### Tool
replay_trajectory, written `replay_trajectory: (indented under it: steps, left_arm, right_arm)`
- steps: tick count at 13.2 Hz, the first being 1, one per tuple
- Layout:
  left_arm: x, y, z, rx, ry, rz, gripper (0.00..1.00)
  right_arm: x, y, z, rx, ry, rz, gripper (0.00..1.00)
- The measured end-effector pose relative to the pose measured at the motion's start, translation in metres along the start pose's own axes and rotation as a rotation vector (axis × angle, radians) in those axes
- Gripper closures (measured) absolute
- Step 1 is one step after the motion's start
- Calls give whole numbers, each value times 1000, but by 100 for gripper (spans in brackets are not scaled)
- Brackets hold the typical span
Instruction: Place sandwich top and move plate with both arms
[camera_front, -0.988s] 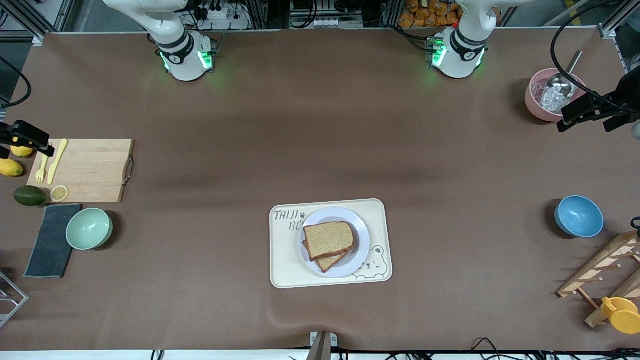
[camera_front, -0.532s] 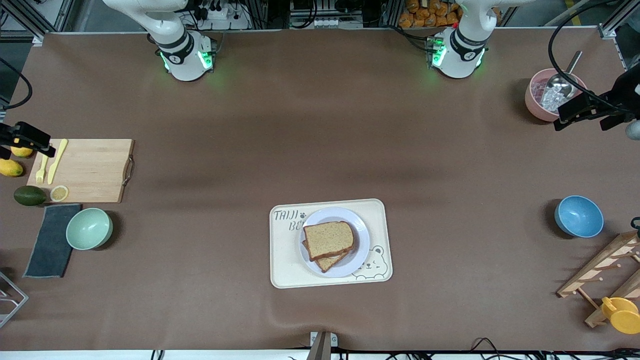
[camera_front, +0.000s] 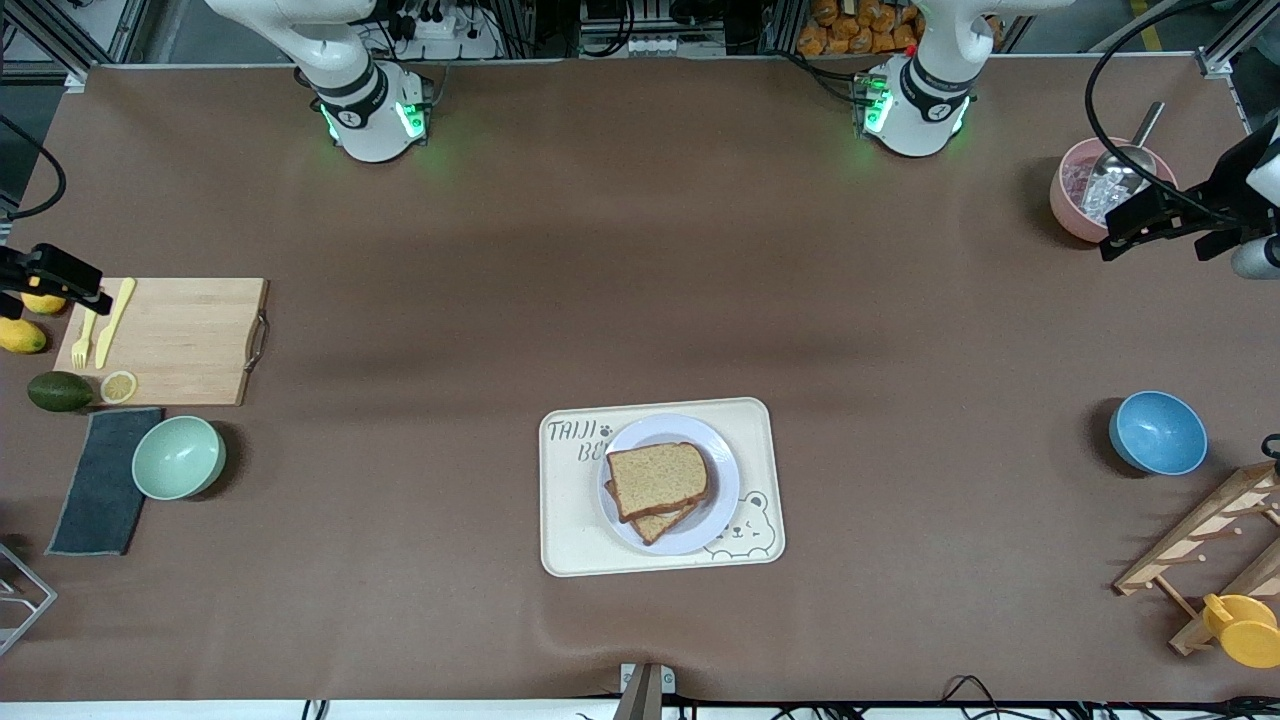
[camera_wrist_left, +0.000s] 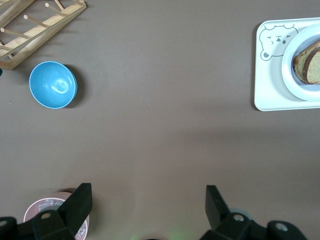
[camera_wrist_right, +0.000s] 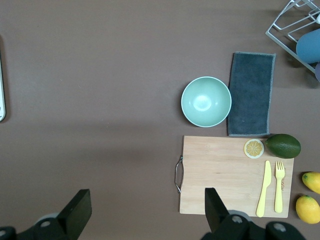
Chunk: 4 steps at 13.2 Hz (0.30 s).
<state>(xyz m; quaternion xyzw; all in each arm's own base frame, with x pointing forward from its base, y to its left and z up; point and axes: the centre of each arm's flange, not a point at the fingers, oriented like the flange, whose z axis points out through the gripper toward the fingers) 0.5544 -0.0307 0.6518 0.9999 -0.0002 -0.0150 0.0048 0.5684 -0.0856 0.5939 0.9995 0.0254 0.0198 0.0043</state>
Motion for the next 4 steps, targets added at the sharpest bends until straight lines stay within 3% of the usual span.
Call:
replay_trajectory:
  steps: [4]
  left_arm:
    - [0, 0, 0, 0, 0, 1, 0]
  right_arm:
    - [0, -2, 0, 0, 0, -3, 0]
